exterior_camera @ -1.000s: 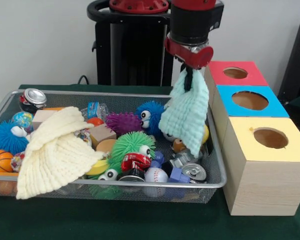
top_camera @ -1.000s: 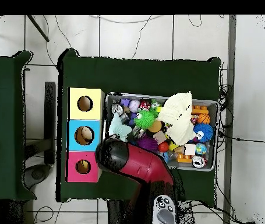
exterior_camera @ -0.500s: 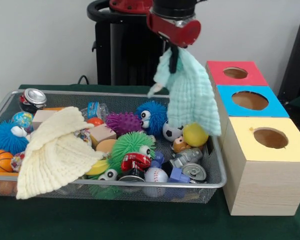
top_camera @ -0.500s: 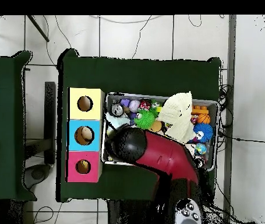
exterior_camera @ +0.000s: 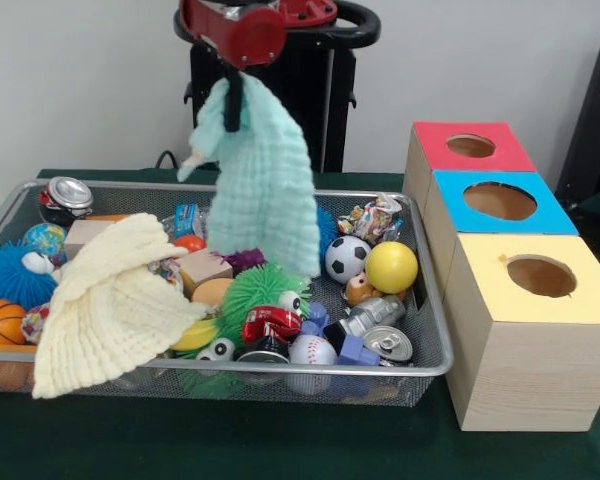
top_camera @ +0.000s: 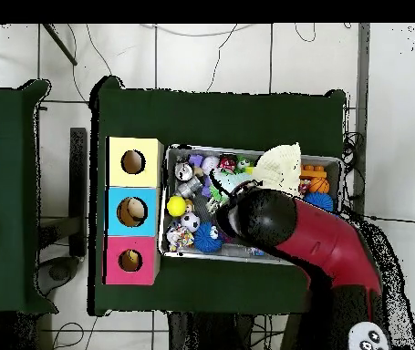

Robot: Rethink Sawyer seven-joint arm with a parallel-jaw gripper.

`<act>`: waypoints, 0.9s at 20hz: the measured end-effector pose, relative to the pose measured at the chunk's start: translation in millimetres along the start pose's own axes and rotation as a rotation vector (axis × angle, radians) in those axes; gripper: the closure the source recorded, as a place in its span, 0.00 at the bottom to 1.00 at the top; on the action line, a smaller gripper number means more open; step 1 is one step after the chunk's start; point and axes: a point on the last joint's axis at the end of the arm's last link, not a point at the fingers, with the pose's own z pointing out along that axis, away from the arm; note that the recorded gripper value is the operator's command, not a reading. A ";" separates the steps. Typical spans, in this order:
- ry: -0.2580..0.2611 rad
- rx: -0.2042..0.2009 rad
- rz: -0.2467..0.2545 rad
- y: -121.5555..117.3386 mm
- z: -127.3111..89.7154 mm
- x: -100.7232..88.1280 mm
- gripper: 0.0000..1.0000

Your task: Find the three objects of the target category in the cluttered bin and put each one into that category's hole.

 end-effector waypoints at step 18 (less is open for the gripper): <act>0.011 -0.034 -0.080 12.5 13.8 -4.4 0.00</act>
